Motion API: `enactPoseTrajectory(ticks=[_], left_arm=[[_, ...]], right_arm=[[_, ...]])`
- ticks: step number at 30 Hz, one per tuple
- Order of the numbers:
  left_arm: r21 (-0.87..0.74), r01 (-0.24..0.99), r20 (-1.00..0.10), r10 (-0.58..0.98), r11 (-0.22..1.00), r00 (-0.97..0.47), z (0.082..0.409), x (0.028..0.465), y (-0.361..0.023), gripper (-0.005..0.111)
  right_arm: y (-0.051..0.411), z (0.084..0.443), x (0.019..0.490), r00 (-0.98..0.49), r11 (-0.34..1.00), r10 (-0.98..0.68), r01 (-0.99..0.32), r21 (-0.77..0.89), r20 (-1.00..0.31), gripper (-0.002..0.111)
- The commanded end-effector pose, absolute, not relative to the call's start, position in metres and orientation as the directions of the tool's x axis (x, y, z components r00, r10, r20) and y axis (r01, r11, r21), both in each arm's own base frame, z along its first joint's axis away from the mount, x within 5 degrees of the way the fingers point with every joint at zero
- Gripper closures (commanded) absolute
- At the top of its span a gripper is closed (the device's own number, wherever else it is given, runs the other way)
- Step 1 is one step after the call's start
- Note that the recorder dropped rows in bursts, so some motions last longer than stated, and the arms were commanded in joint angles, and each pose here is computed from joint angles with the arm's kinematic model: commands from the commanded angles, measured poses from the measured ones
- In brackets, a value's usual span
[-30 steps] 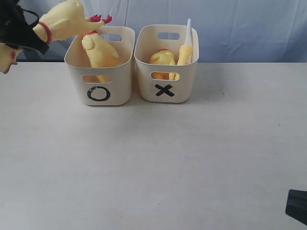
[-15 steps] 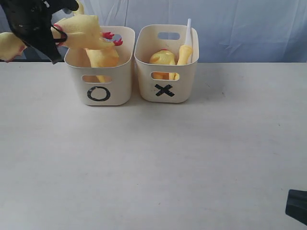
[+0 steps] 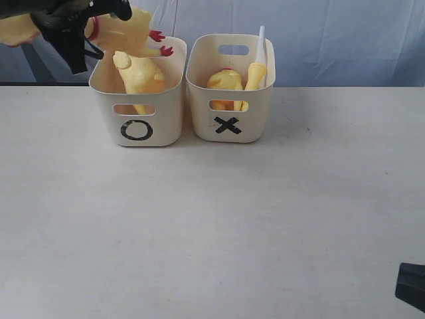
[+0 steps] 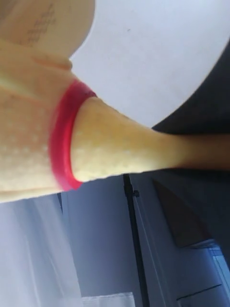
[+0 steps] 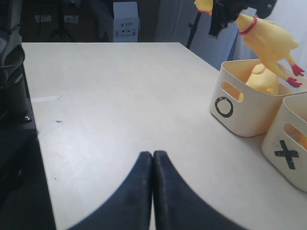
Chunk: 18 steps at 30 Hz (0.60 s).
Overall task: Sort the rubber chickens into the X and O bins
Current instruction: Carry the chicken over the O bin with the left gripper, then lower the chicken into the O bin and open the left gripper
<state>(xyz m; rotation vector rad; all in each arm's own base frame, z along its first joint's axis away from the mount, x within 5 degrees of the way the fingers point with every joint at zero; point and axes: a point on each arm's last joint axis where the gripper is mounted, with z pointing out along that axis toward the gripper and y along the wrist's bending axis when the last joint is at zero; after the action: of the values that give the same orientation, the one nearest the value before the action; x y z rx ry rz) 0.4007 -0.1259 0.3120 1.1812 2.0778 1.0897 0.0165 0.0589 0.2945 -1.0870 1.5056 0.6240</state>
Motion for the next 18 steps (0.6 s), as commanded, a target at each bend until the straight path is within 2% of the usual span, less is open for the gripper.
enactPoseTrajectory(ticks=[1,18], left_arm=[[0.852,0.459,-0.015,0.887,0.253,-0.461,0.306,0.404,-0.139,0.107],[0.856,0.478,0.049,0.890,0.196,-0.453,0.293,0.410,-0.142,0.107]], right_arm=[[0.059,0.293,0.016,0.041,0.441,-0.288,-0.881,-0.170,-0.957,0.108],[0.059,0.293,0.016,0.041,0.441,-0.288,-0.881,-0.170,-0.957,0.108]])
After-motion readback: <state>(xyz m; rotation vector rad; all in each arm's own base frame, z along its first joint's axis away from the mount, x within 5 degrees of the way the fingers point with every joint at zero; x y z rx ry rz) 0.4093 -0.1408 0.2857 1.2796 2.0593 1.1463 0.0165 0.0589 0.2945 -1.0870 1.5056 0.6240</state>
